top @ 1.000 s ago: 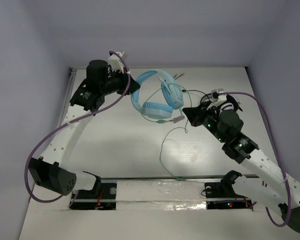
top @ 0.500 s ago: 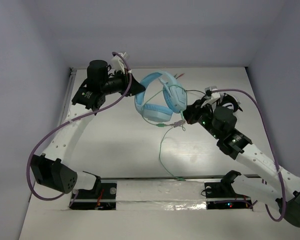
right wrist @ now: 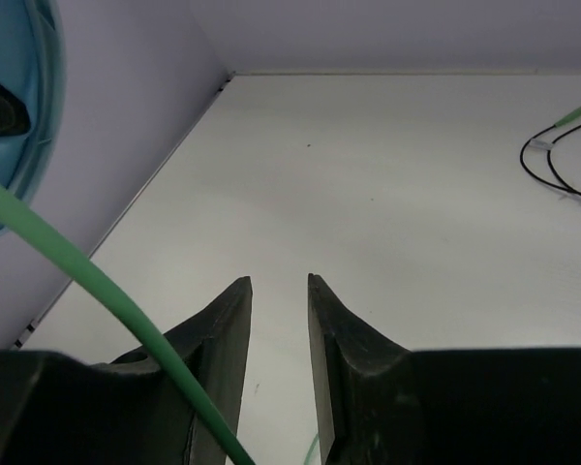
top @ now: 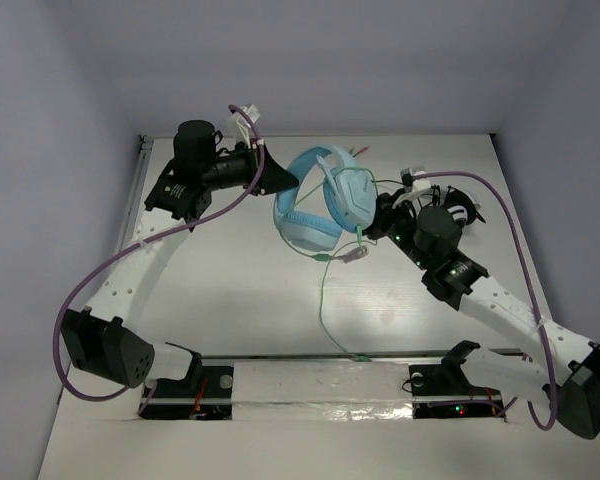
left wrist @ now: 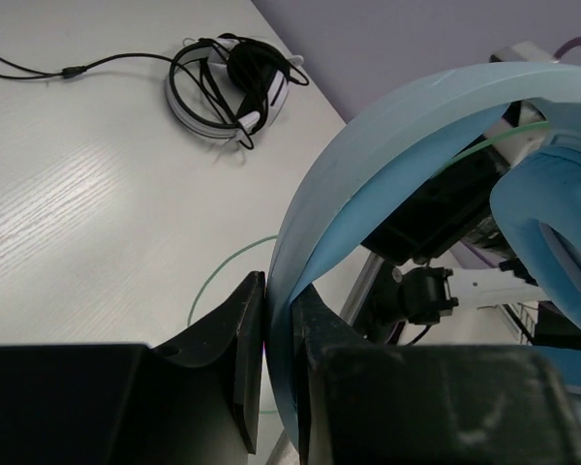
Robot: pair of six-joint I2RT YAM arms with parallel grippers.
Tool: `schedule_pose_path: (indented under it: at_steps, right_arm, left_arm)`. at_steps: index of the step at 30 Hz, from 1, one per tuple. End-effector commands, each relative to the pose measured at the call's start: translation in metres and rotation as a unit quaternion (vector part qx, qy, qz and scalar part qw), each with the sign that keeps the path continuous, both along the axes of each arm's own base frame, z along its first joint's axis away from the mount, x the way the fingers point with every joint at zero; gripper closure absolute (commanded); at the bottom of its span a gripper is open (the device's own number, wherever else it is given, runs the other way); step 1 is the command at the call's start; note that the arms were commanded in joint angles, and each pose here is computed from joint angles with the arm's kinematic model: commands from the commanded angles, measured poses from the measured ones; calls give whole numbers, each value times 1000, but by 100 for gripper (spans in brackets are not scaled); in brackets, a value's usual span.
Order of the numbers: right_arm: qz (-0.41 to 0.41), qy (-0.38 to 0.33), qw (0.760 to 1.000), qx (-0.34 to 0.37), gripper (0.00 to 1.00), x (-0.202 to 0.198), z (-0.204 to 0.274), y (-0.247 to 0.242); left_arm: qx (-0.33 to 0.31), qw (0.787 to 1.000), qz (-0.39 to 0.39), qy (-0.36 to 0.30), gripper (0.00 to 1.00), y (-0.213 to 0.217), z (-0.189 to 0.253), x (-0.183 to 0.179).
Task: Wrap the headphones
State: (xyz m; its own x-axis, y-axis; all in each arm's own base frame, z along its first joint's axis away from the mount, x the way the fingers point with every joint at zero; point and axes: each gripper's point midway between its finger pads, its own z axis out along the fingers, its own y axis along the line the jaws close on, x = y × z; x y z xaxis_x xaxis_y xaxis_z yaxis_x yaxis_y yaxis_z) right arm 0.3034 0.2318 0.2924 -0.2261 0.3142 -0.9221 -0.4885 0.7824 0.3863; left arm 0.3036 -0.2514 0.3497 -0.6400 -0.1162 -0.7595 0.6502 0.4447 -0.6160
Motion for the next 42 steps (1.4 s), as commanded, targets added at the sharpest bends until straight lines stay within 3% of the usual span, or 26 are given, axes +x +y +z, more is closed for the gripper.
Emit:
schedule_pose_path:
  at_steps: [1,9,19,26,42]
  right_arm:
    - [21,-36,999,34,64,1,9,6]
    - [60,-4,997,51,51,6,-38,27]
    - [95,45,991,84,38,10,-84,50]
    - [106,53,989,91,28,6,-93,53]
    - [143,110,979,99,30,-30,-140,73]
  left_arm:
    - [-72,995,-29,-60,100,0,70,-24]
    - [-116,989,7,-90,100,6,115,-18]
    - [-148,983,43,-98,100,10,138,-4]
    - [-165,980,62,-90,100,14,141,4]
    - [-189,968,124,-112,100,35,174,25]
